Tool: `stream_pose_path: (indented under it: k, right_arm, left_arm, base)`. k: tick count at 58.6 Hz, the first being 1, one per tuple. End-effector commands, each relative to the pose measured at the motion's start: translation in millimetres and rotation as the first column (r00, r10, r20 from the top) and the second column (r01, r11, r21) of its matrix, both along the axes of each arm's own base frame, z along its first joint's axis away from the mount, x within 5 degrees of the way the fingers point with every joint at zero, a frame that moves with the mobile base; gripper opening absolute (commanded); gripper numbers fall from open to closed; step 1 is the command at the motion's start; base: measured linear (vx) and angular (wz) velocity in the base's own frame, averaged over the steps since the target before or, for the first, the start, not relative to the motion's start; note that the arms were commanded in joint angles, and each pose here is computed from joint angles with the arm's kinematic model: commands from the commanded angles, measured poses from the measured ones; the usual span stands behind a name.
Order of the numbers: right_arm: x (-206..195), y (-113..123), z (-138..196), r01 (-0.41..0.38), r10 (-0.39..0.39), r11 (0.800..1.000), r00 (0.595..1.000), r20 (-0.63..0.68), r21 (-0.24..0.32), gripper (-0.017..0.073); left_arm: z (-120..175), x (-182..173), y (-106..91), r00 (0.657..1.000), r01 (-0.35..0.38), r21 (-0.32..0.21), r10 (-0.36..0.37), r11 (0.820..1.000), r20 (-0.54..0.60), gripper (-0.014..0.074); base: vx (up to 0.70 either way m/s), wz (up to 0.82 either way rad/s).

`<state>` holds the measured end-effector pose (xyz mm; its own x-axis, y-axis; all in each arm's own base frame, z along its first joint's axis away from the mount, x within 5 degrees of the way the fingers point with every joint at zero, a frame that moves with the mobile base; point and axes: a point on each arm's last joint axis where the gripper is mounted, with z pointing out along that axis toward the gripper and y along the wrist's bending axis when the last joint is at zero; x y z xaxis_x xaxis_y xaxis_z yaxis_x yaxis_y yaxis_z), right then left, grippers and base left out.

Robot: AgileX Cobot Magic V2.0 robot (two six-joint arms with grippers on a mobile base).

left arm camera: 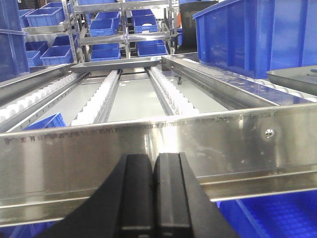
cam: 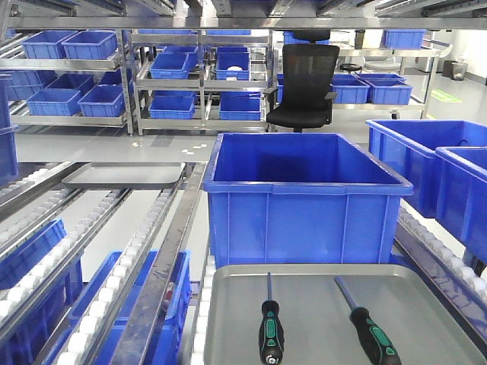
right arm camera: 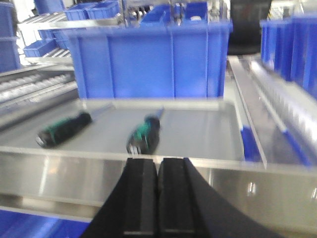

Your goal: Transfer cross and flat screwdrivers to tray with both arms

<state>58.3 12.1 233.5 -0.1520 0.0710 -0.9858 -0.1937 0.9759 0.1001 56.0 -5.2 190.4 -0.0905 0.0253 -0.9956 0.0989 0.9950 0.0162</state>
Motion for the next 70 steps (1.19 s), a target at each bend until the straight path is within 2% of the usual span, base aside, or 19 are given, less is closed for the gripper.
stream_pose_path:
  k: [1,9,22,28,37,70]
  right_arm:
    - [5,1,-2,-0.002,-0.002,0.999,0.994,0.111,0.033,-0.0008]
    - [7,1,-22,0.007,-0.012,0.999,0.994,0.109,0.048,-0.0008]
    - [8,-10,-28,0.182,-0.190,0.980,0.976,0.110,0.079,-0.0008]
    - [4,-12,-32,0.212,-0.224,0.973,0.960,0.168,0.091,-0.0008]
    - [-2,-13,-26,0.208,-0.228,0.973,0.942,0.247,0.101,-0.0008]
    - [-2,-13,-26,0.209,-0.228,0.973,0.942,0.247,0.101,-0.0008]
  left_arm:
    - [16,-2,-0.3,0.994,0.007,-0.029,-0.004,1.000,0.113,0.0000]
    - [16,-2,-0.3,0.994,0.007,-0.029,-0.004,1.000,0.113,0.0000]
    - [16,-2,-0.3,0.994,0.007,-0.029,-0.004,1.000,0.113,0.0000]
    - [16,-2,-0.3,0.994,0.007,-0.029,-0.004,1.000,0.113,0.0000]
    - [15,-2,-0.4,0.994,0.007,-0.029,-0.004,1.000,0.112,0.0000]
    - [15,-2,-0.3,0.994,0.007,-0.028,-0.004,1.000,0.108,0.0000]
  base:
    - [0.00,0.00]
    - [0.00,0.00]
    - [0.00,0.00]
    - [0.00,0.00]
    - [0.00,0.00]
    - [0.00,0.00]
